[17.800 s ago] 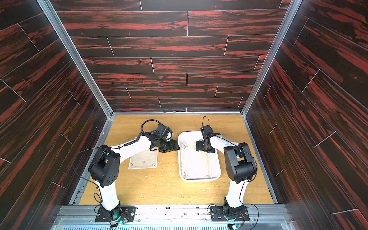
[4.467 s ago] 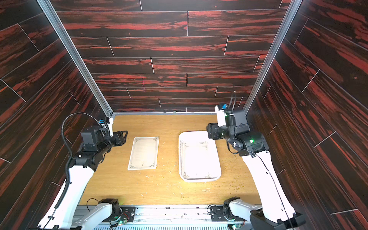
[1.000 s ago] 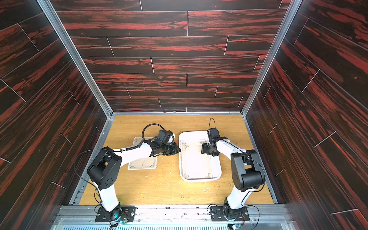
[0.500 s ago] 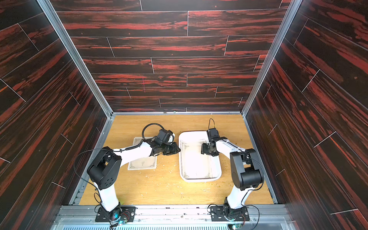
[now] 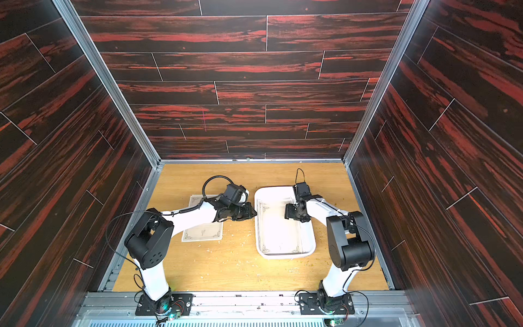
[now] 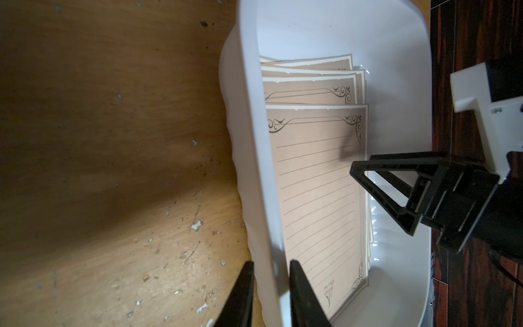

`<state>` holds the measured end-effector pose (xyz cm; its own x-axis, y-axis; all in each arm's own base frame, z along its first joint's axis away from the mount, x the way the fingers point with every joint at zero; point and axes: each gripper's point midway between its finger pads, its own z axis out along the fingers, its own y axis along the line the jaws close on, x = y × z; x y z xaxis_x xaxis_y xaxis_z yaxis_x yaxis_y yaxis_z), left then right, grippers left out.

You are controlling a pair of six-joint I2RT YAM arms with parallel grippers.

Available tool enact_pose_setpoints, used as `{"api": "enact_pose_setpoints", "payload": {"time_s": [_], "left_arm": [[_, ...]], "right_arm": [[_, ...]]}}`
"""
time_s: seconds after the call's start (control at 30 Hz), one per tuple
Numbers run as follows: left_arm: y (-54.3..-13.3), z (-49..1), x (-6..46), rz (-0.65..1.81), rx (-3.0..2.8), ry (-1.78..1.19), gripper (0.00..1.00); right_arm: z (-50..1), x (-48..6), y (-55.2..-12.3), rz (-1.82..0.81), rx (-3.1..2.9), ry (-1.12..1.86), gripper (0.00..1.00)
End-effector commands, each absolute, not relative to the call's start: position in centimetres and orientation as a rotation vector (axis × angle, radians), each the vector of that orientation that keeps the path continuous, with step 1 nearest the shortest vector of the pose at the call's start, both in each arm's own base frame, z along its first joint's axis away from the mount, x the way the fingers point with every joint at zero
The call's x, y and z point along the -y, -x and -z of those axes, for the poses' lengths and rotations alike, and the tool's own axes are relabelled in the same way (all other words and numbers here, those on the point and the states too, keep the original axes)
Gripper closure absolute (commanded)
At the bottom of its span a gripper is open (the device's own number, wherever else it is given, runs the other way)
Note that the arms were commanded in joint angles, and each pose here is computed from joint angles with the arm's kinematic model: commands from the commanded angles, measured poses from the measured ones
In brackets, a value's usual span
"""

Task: Take out the stationery paper from the storage box
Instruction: Pick up the stationery paper from the storage box.

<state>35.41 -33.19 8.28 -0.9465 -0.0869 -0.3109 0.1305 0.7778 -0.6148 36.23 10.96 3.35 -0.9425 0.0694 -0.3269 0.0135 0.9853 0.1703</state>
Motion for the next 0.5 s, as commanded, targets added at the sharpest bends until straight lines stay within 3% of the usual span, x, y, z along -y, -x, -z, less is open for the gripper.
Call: {"api": "enact_pose_setpoints", "payload": {"time_s": [0.0,0.47], "left_arm": [[-35.45,-8.18,33.33,0.938,-2.662,-0.033,0.75],[-35.41,-8.10,33.40,0.948,-2.667,-0.028,0.75]], "right_arm": [[-3.44,-10.82,-36.66,-0.192,-2.789,-0.045,0.29],[-3.15,-11.37,-36.96,-0.211,-2.793,-0.036,0.27]]}}
